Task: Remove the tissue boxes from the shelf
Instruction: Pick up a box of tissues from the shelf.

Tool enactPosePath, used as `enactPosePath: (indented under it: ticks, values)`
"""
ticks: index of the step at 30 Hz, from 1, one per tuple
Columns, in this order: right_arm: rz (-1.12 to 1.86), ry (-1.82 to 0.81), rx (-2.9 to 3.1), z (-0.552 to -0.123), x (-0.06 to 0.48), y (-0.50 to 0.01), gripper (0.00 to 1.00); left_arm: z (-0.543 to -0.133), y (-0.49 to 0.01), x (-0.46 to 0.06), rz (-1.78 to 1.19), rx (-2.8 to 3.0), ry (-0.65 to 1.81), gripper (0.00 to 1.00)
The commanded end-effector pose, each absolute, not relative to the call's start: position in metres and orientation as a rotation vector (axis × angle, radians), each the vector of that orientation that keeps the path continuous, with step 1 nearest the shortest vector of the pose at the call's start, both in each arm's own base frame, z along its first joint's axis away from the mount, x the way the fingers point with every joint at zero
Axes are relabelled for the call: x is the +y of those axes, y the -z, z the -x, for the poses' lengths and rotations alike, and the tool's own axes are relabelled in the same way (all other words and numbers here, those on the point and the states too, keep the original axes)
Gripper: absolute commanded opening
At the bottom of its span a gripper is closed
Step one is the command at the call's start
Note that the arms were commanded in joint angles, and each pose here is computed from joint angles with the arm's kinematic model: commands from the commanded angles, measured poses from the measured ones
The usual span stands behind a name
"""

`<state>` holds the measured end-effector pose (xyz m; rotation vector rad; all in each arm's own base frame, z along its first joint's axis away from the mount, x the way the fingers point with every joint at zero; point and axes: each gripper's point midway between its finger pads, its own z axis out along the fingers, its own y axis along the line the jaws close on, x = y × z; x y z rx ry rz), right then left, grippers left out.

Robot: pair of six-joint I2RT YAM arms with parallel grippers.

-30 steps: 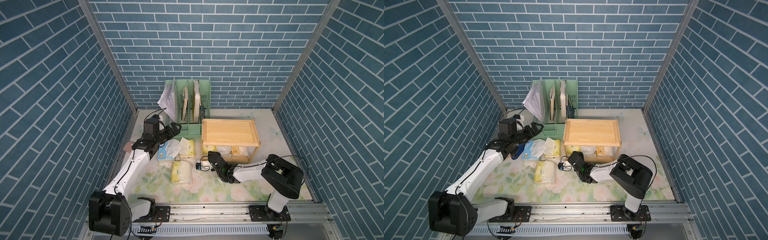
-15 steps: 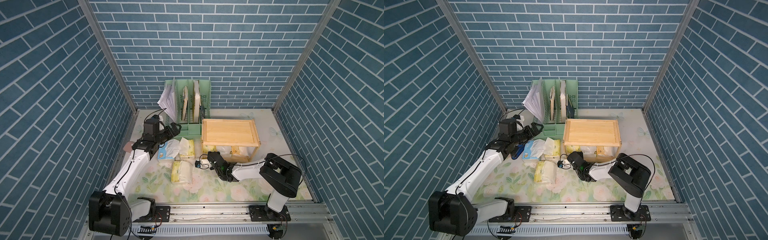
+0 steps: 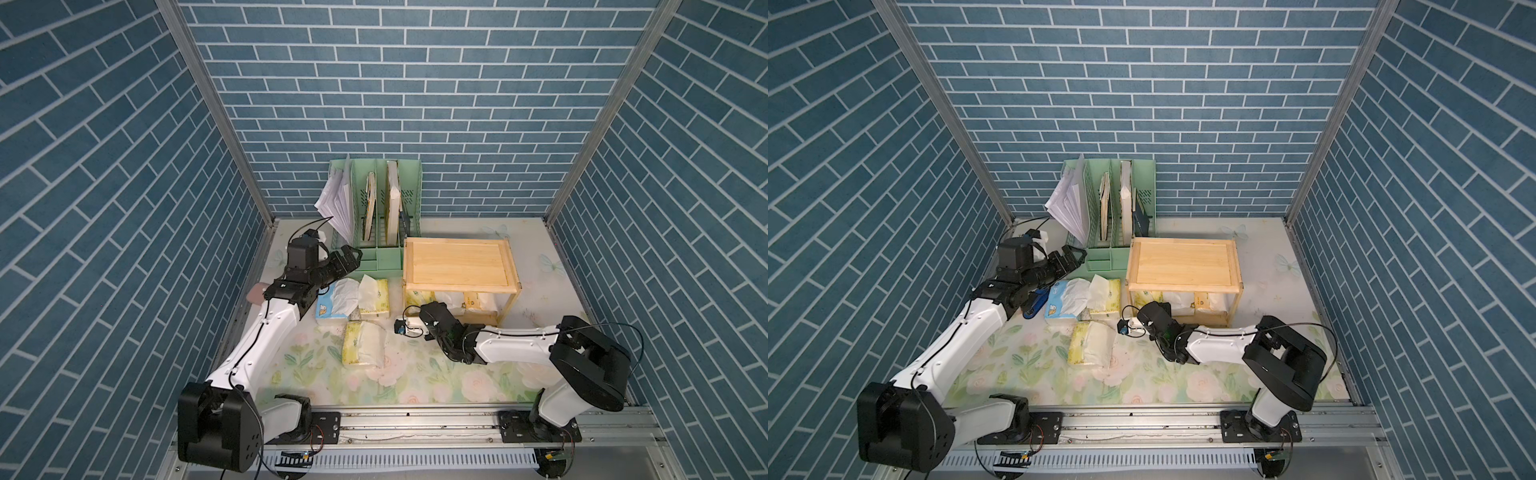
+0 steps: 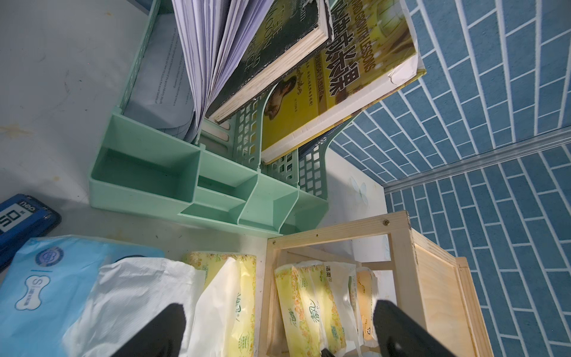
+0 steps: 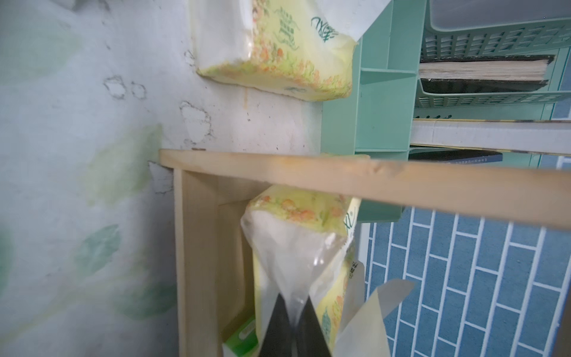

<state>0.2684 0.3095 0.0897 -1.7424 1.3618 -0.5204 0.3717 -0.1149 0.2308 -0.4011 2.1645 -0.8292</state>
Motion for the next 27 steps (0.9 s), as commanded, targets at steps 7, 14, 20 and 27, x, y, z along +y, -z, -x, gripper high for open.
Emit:
enactPosePath:
  ticks: [7,14,20,27]
  values:
    - [1.751,0.358,1.502,-0.218,0.291,-0.106,0.0,-0.371,-0.231,-0.111,0.393,2.17,0.81,1.0]
    - [1.81,0.319,1.502,-0.179,0.291,-0.123,0.0,-0.372,-0.233,-0.112,0.391,2.166,0.811,1.0]
    - [1.805,0.236,1.536,-0.153,0.299,-0.143,0.0,-0.372,-0.234,-0.11,0.389,2.162,0.795,1.0]
    - [1.839,0.167,1.541,-0.128,0.308,-0.149,0.0,-0.371,-0.23,-0.108,0.383,2.174,0.771,1.0]
